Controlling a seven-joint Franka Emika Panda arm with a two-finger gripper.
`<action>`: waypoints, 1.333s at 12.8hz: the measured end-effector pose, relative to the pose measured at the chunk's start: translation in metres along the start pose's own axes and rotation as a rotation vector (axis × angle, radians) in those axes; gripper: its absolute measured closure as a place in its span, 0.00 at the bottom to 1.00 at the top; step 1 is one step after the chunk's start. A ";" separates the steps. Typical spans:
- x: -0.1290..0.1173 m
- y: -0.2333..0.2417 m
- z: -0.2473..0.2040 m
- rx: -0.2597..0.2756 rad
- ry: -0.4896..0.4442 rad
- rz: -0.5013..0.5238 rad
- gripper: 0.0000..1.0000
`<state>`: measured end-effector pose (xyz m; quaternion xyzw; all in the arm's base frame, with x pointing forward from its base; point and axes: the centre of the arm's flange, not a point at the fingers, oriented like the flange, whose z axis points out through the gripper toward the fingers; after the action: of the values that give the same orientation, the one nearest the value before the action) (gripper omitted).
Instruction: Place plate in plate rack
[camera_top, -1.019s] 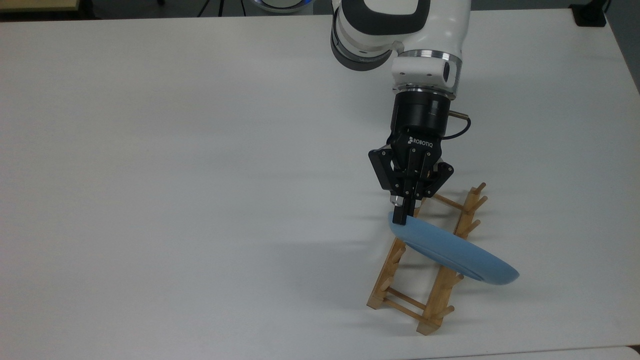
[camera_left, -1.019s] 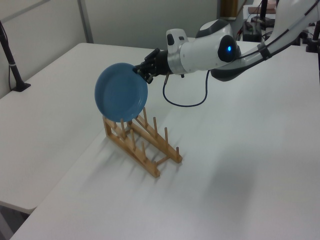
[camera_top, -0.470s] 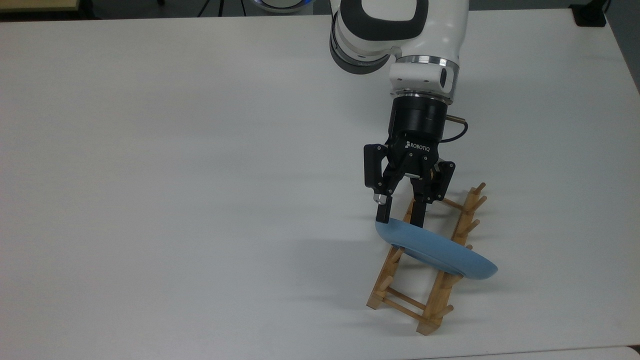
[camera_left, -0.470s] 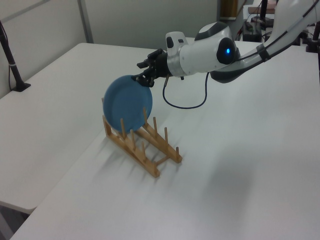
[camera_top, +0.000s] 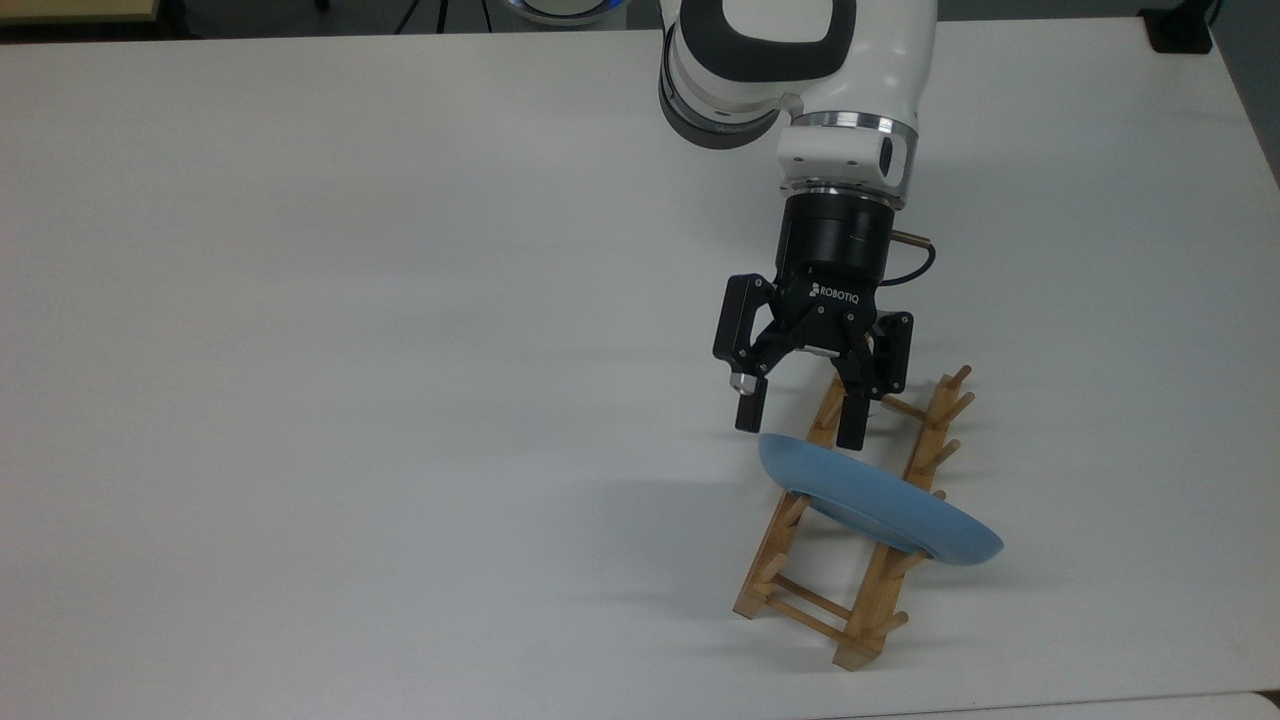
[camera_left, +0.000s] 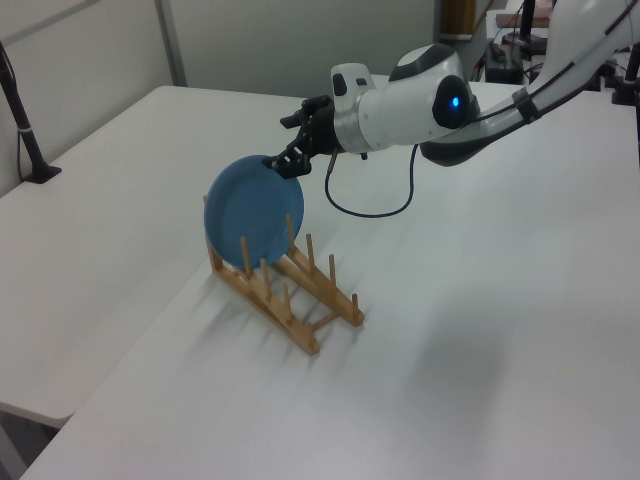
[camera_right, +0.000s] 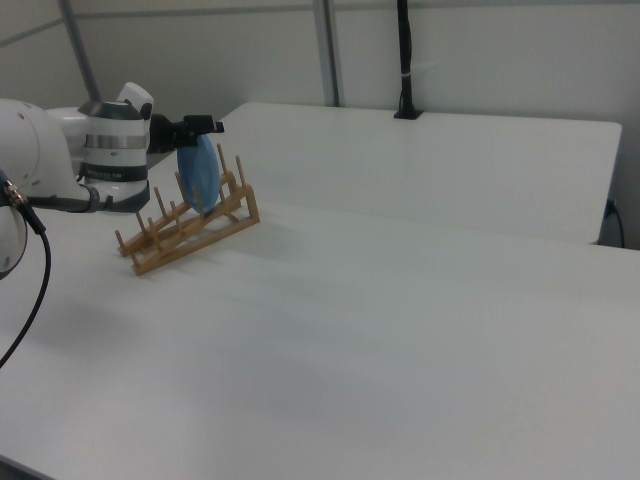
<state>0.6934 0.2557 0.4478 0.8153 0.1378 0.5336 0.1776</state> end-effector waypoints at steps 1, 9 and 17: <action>0.002 0.002 0.000 -0.002 0.002 0.010 0.00; 0.065 0.058 -0.034 0.020 -0.083 0.426 0.00; 0.040 0.154 -0.090 -0.029 -0.907 0.712 0.00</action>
<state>0.6315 0.1468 0.5810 0.9562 -0.2422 0.1595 0.0396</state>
